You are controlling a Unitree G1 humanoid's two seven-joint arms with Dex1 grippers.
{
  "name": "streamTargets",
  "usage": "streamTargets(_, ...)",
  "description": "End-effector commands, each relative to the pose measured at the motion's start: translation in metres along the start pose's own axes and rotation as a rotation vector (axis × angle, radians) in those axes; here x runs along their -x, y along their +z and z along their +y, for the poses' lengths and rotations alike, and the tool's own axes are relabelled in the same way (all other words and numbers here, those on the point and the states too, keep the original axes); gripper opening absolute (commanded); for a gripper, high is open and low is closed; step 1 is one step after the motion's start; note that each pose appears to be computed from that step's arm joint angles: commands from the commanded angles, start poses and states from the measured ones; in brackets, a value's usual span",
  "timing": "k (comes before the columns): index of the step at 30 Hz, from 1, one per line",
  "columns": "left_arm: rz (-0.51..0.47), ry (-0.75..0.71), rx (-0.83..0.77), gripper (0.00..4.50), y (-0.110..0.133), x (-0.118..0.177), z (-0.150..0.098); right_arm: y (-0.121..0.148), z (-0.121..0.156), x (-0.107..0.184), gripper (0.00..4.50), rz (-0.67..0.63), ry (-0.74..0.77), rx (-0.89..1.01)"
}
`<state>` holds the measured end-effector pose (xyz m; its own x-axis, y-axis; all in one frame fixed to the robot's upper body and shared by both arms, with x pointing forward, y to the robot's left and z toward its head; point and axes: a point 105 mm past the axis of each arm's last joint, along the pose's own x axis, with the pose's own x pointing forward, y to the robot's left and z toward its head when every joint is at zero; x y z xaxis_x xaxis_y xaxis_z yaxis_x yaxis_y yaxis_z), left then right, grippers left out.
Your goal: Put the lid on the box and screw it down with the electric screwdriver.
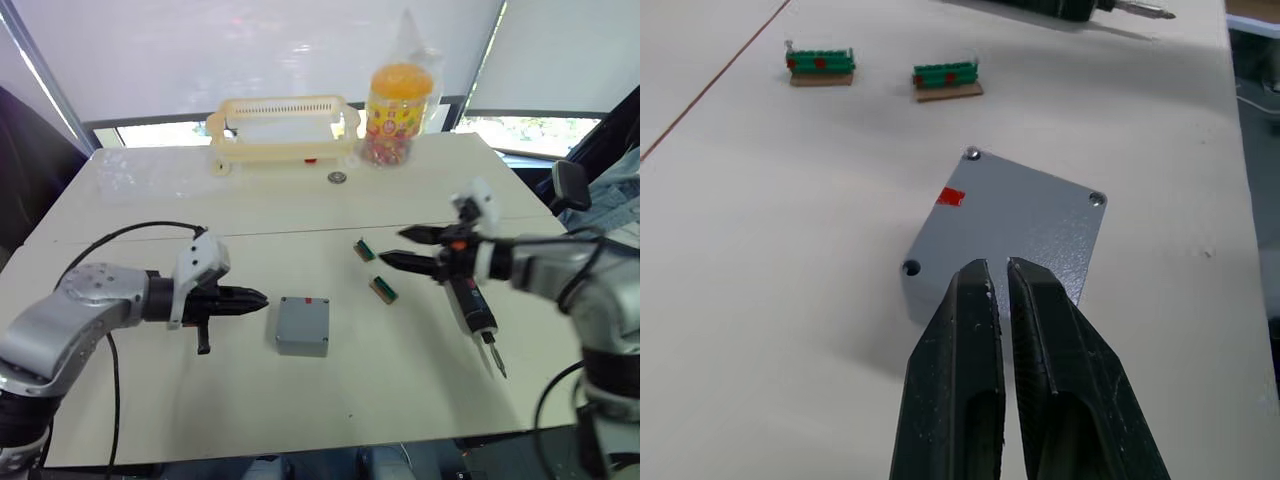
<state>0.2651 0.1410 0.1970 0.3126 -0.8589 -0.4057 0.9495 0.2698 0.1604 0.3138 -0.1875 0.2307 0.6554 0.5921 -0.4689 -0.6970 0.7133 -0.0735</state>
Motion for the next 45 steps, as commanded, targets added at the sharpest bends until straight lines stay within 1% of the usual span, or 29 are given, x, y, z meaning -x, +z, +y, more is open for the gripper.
streamTargets(1, -0.032, -0.054, -0.075, 0.26, 0.018, -0.001, -0.007, -0.007, -0.031, 0.026, 4.43, 0.127, -0.137, -0.133)
streamTargets(3, -0.050, -0.126, -0.113, 0.26, 0.026, -0.010, -0.019, -0.021, -0.036, 0.040, 4.43, 0.225, -0.144, -0.238)
streamTargets(5, -0.049, -0.182, -0.149, 0.26, 0.029, -0.016, -0.030, -0.035, -0.039, 0.048, 4.43, 0.302, -0.149, -0.344)
streamTargets(8, -0.033, -0.232, -0.193, 0.26, 0.027, -0.023, -0.041, -0.054, -0.039, 0.051, 4.43, 0.378, -0.127, -0.455)
streamTargets(11, -0.013, -0.254, -0.226, 0.26, 0.023, -0.028, -0.047, -0.073, -0.037, 0.048, 4.43, 0.445, -0.109, -0.517)
streamTargets(18, -0.007, -0.263, -0.232, 0.26, 0.021, -0.031, -0.051, -0.103, -0.037, 0.040, 4.43, 0.557, -0.143, -0.560)
streamTargets(22, -0.002, -0.264, -0.227, 0.26, 0.020, -0.031, -0.052, -0.110, -0.042, 0.029, 4.43, 0.584, -0.164, -0.586)
streamTargets(26, 0.000, -0.248, -0.208, 0.26, 0.018, -0.033, -0.049, -0.116, -0.050, 0.011, 4.43, 0.612, -0.197, -0.574)
streamTargets(29, 0.002, -0.235, -0.196, 0.26, 0.016, -0.033, -0.049, -0.124, -0.052, 0.006, 4.43, 0.653, -0.206, -0.546)
streamTargets(30, 0.002, -0.228, -0.192, 0.26, 0.015, -0.033, -0.049, -0.127, -0.052, 0.005, 3.92, 0.665, -0.206, -0.539)
streamTargets(31, 0.002, -0.223, -0.189, 0.26, 0.014, -0.033, -0.049, -0.128, -0.052, 0.005, 3.62, 0.672, -0.206, -0.536)
streamTargets(34, 0.001, -0.203, -0.174, 0.26, 0.012, -0.033, -0.048, -0.134, -0.052, 0.005, 2.15, 0.690, -0.210, -0.535)
streamTargets(35, 0.002, -0.194, -0.169, 0.26, 0.012, -0.032, -0.047, -0.137, -0.051, 0.005, 1.74, 0.698, -0.213, -0.537)
streamTargets(36, 0.004, -0.186, -0.162, 0.26, 0.011, -0.032, -0.046, -0.139, -0.049, 0.005, 1.74, 0.705, -0.210, -0.532)
streamTargets(38, 0.004, -0.158, -0.141, 0.26, 0.009, -0.028, -0.041, -0.134, -0.051, 0.003, 1.74, 0.657, -0.209, -0.542)
streamTargets(40, -0.020, -0.109, -0.104, 0.26, 0.010, -0.022, -0.031, -0.111, -0.062, -0.003, 1.74, 0.516, -0.205, -0.479)
streamTargets(41, -0.037, -0.082, -0.079, 0.26, 0.011, -0.019, -0.025, -0.093, -0.066, -0.005, 1.74, 0.428, -0.195, -0.466)
streamTargets(42, -0.057, -0.027, -0.066, 0.26, 0.011, -0.017, -0.013, -0.064, -0.070, -0.004, 1.74, 0.296, -0.168, -0.424)
streamTargets(43, -0.067, 0.009, -0.060, 0.26, 0.010, -0.015, -0.005, -0.045, -0.071, -0.002, 1.74, 0.213, -0.149, -0.397)
streamTargets(44, -0.072, 0.044, -0.055, 0.26, 0.008, -0.015, 0.002, -0.023, -0.071, 0.006, 1.74, 0.109, -0.133, -0.363)
streamTargets(45, -0.079, 0.060, -0.048, 0.26, 0.006, -0.016, 0.005, -0.007, -0.070, 0.015, 1.74, 0.026, -0.132, -0.329)
